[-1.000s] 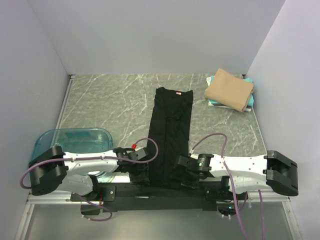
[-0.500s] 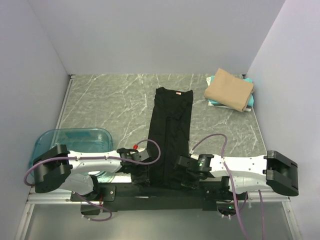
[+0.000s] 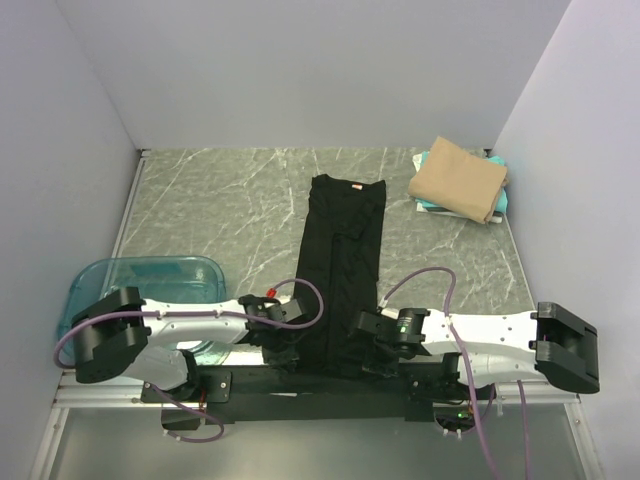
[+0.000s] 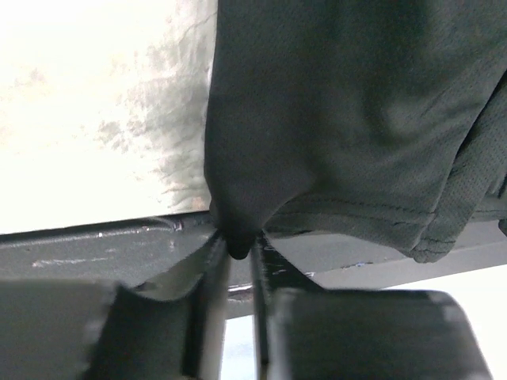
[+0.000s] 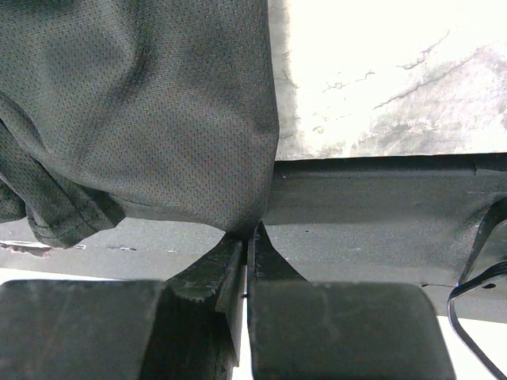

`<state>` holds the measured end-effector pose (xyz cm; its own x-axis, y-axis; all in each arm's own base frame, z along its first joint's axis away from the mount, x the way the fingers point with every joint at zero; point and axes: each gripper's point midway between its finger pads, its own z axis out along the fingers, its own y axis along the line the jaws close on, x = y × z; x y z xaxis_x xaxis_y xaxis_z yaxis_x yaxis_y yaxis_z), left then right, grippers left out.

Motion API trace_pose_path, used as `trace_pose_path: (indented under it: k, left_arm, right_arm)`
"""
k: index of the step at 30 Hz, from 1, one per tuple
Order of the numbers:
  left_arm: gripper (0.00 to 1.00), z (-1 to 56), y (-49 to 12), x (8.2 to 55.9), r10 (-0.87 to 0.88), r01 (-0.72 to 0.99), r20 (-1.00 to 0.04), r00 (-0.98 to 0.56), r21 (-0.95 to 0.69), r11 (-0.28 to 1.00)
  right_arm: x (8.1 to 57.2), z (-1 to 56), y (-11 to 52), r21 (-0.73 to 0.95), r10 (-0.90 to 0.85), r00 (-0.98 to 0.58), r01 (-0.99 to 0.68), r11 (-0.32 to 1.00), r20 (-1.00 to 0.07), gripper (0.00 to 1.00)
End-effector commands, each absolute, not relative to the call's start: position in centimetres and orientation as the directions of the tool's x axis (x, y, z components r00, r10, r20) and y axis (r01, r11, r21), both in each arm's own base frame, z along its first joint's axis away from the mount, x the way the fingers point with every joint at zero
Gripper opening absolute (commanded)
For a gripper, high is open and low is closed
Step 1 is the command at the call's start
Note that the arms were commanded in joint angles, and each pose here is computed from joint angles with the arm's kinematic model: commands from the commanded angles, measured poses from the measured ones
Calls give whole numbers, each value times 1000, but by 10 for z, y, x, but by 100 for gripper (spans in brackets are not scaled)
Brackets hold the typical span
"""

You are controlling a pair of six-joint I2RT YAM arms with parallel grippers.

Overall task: Fold and stack the t-shirts
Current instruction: Fold the tshirt

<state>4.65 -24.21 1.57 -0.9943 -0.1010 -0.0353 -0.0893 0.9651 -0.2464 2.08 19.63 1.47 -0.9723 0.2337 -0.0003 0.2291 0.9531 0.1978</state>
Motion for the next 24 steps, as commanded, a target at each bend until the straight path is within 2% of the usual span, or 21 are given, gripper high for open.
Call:
trace_pose_path:
  k: [1,2,3,5,9,14,24]
  left_arm:
    - [19,14,-247,64,-100,-70,-121,-988,-230,971]
    - [16,14,-248,65,-98,-67,-123,-988,-229,971]
    - [7,14,-248,65,-98,-67,-125,-987,-230,971]
    - [1,17,-250,66,-96,-64,-130,-987,-237,969]
    - [1,33,-253,74,-104,-58,-171,-980,-255,965]
    - [1,63,-259,87,-137,-58,-237,-962,-310,949]
    - [1,73,-265,102,-126,-22,-307,-943,-321,947]
  right_arm:
    - [28,21,201,223,244,-969,232,947,-26,0]
    - [28,21,200,221,243,-970,231,947,-28,0]
    - [28,21,201,221,241,-970,229,948,-28,0]
    - [28,22,199,216,239,-970,227,950,-33,0]
    - [31,33,198,233,253,-966,236,943,-46,0]
    - [43,54,192,254,303,-946,267,930,-113,0]
    - [82,75,178,299,391,-896,321,899,-212,0]
